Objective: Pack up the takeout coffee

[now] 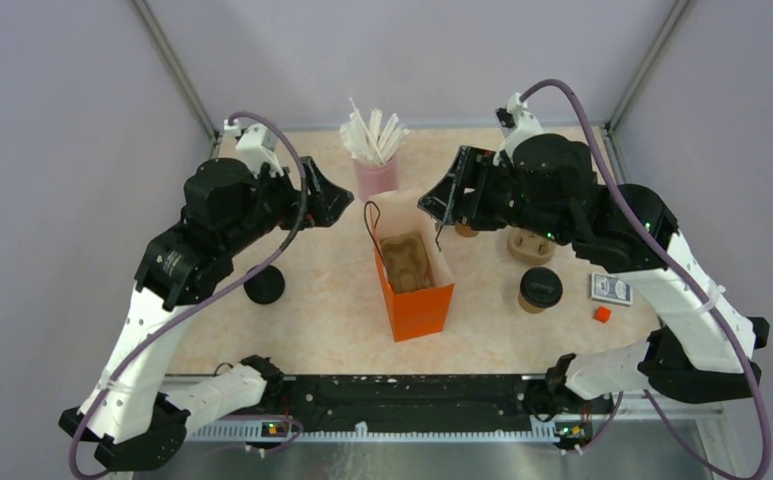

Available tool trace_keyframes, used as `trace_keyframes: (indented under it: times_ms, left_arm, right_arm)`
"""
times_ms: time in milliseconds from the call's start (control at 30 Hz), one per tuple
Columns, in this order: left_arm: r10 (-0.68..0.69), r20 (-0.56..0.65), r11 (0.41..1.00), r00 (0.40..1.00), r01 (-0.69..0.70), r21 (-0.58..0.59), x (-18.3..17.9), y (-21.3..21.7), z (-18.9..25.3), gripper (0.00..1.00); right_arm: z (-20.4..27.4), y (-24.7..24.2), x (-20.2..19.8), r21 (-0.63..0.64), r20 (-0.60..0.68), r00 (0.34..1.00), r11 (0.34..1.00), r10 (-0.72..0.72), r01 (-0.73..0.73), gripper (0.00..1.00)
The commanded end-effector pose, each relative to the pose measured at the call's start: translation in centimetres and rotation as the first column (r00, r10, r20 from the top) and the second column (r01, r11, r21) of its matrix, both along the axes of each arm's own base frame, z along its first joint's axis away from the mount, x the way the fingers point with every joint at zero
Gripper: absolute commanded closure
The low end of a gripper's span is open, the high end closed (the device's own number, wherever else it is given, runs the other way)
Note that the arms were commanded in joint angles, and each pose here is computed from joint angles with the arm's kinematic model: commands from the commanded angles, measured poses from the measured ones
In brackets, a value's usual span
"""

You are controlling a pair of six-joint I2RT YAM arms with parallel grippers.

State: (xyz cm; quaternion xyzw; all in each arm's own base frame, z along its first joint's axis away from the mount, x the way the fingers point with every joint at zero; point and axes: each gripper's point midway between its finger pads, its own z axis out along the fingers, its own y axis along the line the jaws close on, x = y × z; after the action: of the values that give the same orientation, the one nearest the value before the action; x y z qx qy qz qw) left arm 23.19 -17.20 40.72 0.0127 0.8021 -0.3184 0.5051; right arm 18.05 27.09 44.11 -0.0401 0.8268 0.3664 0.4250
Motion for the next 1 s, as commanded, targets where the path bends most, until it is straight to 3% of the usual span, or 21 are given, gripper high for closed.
trace_keyframes:
  times_ms: [0,133,333,567,967]
  left_arm:
    - [-0.022,0.046,0.999,0.999,0.021,0.036,0.2,0.0,0.0,0.01]
    - [-0.145,0.149,0.988,0.978,0.134,0.078,1.7,-2.3,1.1,0.01]
    - [-0.346,0.203,0.925,0.916,0.297,0.236,5.6,-6.5,1.0,0.12]
    - [-0.553,0.137,0.814,0.822,0.498,0.300,7.8,-10.9,-3.1,0.29]
    - [-0.629,0.027,0.712,0.777,0.563,0.420,10.8,-12.1,-9.6,0.40]
  right_arm:
    - [-2.1,-2.3,0.3,-0.073,-0.046,0.993,0.991,-0.113,0.110,0.31]
    - [-5.7,-4.3,-0.3,-0.183,-0.069,0.988,0.976,-0.136,0.121,0.33]
    - [-3.6,-6.1,-1.9,-0.024,0.038,0.997,0.997,-0.072,0.073,0.35]
    - [-1.7,-7.7,-2.2,-0.009,0.120,0.990,0.997,-0.072,0.074,0.35]
    - [-2.5,-8.0,-2.3,-0.070,0.098,0.993,0.995,-0.065,0.072,0.34]
